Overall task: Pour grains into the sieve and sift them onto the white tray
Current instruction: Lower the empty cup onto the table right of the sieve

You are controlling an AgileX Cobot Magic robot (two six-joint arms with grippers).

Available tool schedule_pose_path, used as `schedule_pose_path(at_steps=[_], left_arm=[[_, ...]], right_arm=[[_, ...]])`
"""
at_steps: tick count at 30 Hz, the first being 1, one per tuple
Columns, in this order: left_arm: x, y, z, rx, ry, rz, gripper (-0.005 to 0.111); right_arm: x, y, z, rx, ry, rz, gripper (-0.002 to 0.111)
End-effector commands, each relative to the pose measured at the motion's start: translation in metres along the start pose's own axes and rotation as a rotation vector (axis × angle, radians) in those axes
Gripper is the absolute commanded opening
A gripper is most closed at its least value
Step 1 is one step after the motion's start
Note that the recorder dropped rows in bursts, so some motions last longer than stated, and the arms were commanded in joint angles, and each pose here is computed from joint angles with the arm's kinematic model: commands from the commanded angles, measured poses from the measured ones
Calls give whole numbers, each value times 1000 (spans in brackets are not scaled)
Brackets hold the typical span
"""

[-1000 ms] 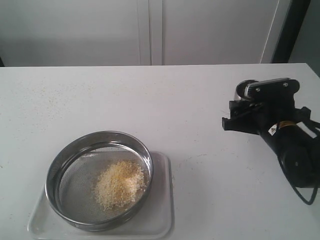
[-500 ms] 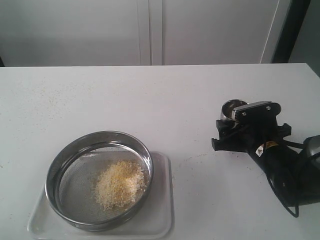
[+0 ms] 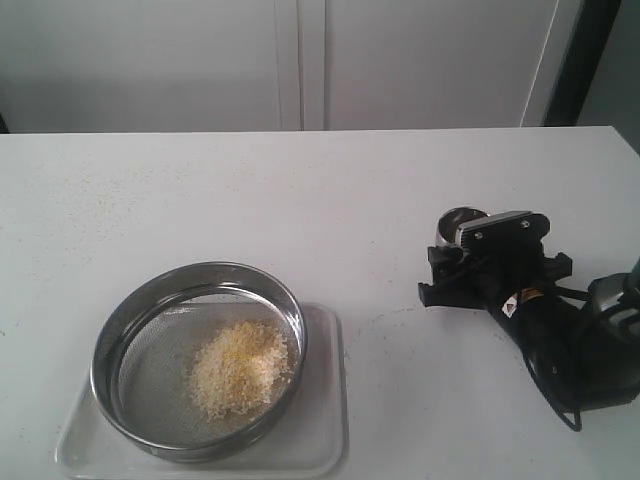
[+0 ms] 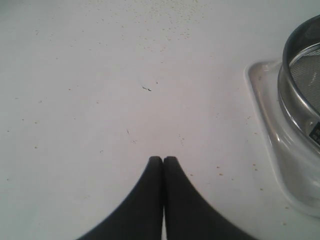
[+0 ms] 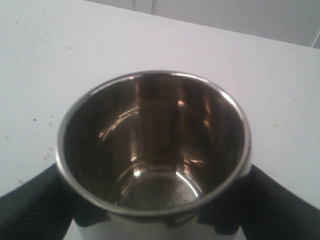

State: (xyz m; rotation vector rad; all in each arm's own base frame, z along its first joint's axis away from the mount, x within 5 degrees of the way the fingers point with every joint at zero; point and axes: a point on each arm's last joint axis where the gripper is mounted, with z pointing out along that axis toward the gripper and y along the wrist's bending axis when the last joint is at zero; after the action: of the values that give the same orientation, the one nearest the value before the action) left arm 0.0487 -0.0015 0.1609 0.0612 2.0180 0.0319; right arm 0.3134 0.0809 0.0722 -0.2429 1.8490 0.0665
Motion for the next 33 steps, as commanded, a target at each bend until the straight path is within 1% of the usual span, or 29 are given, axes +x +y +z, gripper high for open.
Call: schedule_pose_path(at_steps=[1,6,10,13,22,24,27,30,33], left_arm=[[3,0,1,7,10,1,0],[3,0,1,7,10,1,0],[3,0,1,7,10,1,0],[3,0,1,7,10,1,0],[3,0,1,7,10,1,0],[3,0,1,7,10,1,0],[3,0,1,7,10,1,0],[3,0,1,7,10,1,0],[3,0,1,7,10,1,0]], right_arm=[[-1,-1,2,4,-3,-15,0],[-2,-1,6,3,4,-25,0],[0,0,8,-4,53,-24,2],[1,0,8,-5,62,-24,12],[1,0,8,-4,60,-24,51],[1,0,8,-4,60,-24,61],[1,0,8,-5,62,-24,74],[2,0,8,-6,75,-24,79],[6,0,8,-10,111,-24,79]])
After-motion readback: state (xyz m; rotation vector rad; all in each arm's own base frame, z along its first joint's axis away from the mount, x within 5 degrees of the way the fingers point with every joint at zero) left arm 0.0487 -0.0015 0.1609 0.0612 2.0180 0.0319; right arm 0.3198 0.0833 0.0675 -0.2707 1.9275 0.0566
